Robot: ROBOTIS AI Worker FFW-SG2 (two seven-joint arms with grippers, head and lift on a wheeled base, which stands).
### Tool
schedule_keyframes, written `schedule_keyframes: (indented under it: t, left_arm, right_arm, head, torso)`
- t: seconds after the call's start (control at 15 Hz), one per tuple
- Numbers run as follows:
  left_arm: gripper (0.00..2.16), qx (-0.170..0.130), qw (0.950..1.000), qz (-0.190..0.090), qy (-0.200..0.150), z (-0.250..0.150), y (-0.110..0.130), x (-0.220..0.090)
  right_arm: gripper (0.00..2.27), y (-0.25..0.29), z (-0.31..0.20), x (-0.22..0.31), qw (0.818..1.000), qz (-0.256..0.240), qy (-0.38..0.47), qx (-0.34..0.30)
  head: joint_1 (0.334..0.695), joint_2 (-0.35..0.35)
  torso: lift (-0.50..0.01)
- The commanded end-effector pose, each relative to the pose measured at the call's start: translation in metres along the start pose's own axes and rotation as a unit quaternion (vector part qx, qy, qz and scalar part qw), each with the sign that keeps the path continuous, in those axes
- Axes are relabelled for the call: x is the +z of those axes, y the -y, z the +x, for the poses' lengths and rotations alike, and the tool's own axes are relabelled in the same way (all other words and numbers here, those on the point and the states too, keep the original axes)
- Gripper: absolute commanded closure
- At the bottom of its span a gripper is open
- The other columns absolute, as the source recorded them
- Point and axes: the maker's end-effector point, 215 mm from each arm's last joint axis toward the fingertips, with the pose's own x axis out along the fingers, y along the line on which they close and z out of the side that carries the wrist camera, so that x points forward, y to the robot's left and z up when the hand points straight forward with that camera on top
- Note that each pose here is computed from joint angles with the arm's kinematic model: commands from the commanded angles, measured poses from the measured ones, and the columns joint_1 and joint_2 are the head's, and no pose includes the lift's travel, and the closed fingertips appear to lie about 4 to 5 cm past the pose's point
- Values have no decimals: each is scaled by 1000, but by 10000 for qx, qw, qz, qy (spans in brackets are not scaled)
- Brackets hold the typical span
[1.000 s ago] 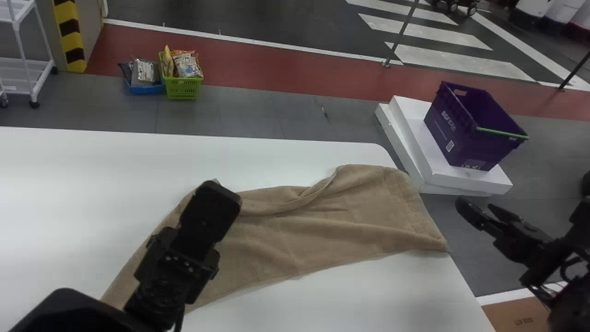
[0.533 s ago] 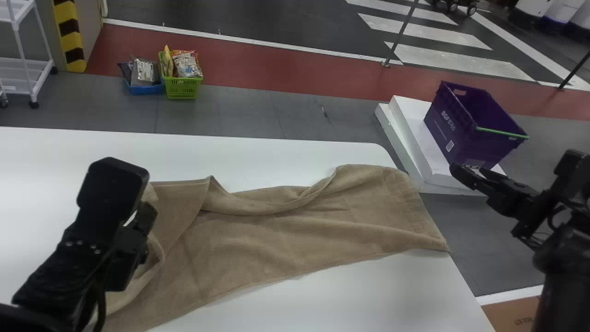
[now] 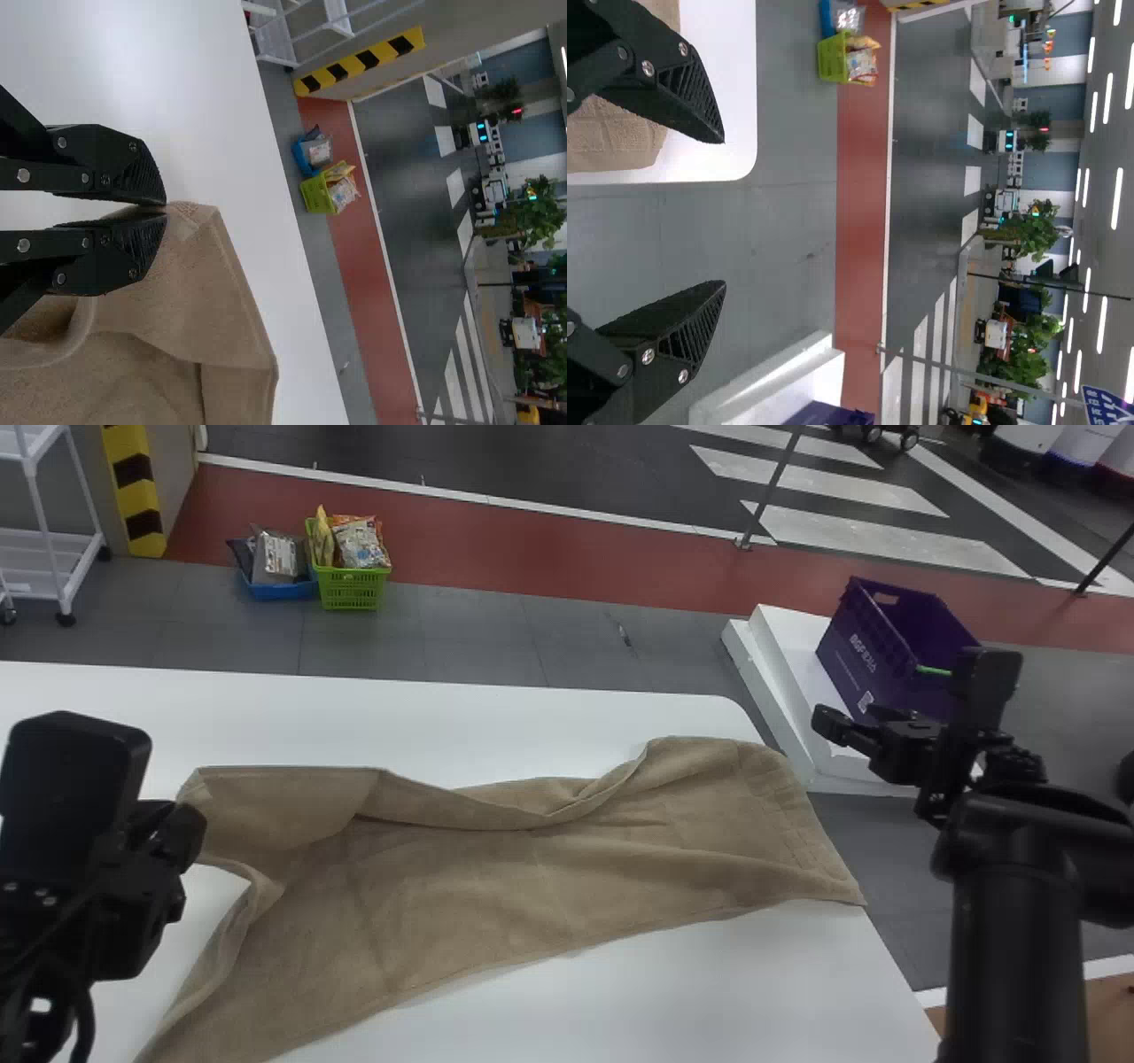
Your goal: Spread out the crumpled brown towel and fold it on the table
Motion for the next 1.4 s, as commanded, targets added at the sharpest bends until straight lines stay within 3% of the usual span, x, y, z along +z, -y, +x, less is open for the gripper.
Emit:
schedule_keyframes:
  t: [0.0, 0.07, 0.13, 0.33, 0.73, 1.33]
  left_arm:
    - [1004, 61, 9999, -107, 36, -2, -15, 2]
    - [1004, 92, 9999, -107, 29, -2, -19, 1]
    - [1004, 84, 9999, -120, 31, -2, -21, 1]
    - [1004, 71, 9999, -119, 40, -2, -20, 2]
    - [1004, 54, 9999, -117, 100, 0, -20, 8]
    - [1001, 86, 9999, -121, 87, 0, -21, 7]
  right_arm:
    - [1200, -26, 8, -13, 9992, -355, -124, 93]
    - [1676, -37, 9, -17, 9986, -481, -150, 172]
    - [1757, -46, 7, -25, 9978, -578, -210, 235]
    - [1771, -70, 3, -57, 9935, -969, -517, 289]
    - [1771, -92, -5, -102, 9876, -1187, -902, 492]
    - [1771, -130, -23, -149, 9796, -1078, -1476, 833]
  head:
    - [695, -350]
    - [695, -350]
    - [695, -350]
    - [695, -350]
    - [695, -350]
    - [695, -329]
  torso:
    - [-127]
    - [-127]
    - [-127]
    - [-127]
    - [-127]
    - [-127]
